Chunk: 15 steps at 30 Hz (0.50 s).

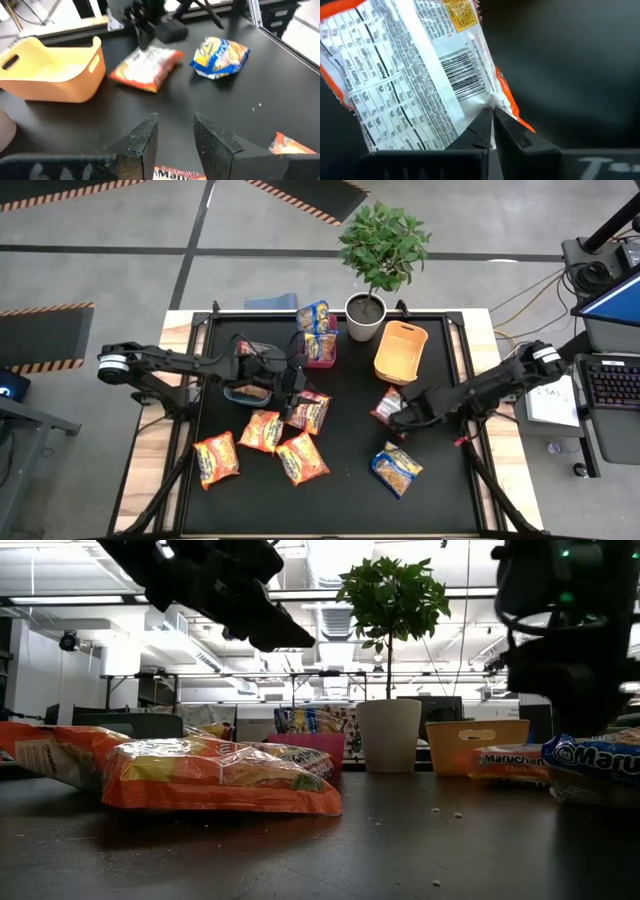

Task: Sort Maruchan noodles
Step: Put the orange noodle pack into the yellow bin

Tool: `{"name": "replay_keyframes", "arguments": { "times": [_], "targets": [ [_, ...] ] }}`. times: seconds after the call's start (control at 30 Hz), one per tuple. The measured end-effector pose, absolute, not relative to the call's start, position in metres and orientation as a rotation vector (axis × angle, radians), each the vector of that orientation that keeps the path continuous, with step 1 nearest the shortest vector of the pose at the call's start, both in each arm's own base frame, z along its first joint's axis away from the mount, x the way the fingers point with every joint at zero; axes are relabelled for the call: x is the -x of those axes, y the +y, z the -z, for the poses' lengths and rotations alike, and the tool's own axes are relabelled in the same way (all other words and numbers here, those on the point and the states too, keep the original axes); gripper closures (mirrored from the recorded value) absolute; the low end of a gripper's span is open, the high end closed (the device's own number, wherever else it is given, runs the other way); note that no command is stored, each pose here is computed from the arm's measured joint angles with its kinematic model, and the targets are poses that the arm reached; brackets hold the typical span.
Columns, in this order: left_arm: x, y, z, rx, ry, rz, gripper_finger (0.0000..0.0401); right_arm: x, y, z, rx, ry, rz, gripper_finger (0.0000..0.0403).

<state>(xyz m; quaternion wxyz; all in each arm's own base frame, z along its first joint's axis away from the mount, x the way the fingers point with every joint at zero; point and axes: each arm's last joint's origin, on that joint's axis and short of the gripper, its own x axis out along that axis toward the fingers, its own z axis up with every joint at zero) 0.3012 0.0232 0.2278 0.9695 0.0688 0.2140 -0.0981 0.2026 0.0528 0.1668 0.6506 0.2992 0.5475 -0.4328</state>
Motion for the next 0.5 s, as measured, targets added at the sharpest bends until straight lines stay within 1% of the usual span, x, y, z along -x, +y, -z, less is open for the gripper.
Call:
{"name": "replay_keyframes", "arguments": {
  "times": [0.07,0.13,0.2,0.3,0.4,0.5],
  "targets": [
    [-0.300,0.023,-0.225,-0.140,0.410,0.195,0.0295,-0.214,0.054,-0.164,-0.703,1.183,0.916,0.0390],
    [-0.299,0.023,-0.222,-0.138,0.399,0.192,0.0295,-0.230,0.057,-0.165,-0.745,1.088,0.815,0.0390],
    [-0.298,0.023,-0.220,-0.137,0.402,0.192,0.0295,-0.243,0.059,-0.167,-0.742,0.985,0.733,0.0390],
    [-0.299,0.023,-0.218,-0.138,0.403,0.187,0.0295,-0.258,0.059,-0.184,-0.725,0.853,0.632,0.0390],
    [-0.303,0.023,-0.215,-0.135,0.393,0.184,0.0295,-0.257,0.055,-0.194,-0.676,0.856,0.614,0.0390],
    [-0.309,0.022,-0.208,-0.125,0.386,0.187,0.0295,-0.252,0.052,-0.200,-0.673,0.870,0.610,0.0390]
  ]
}}
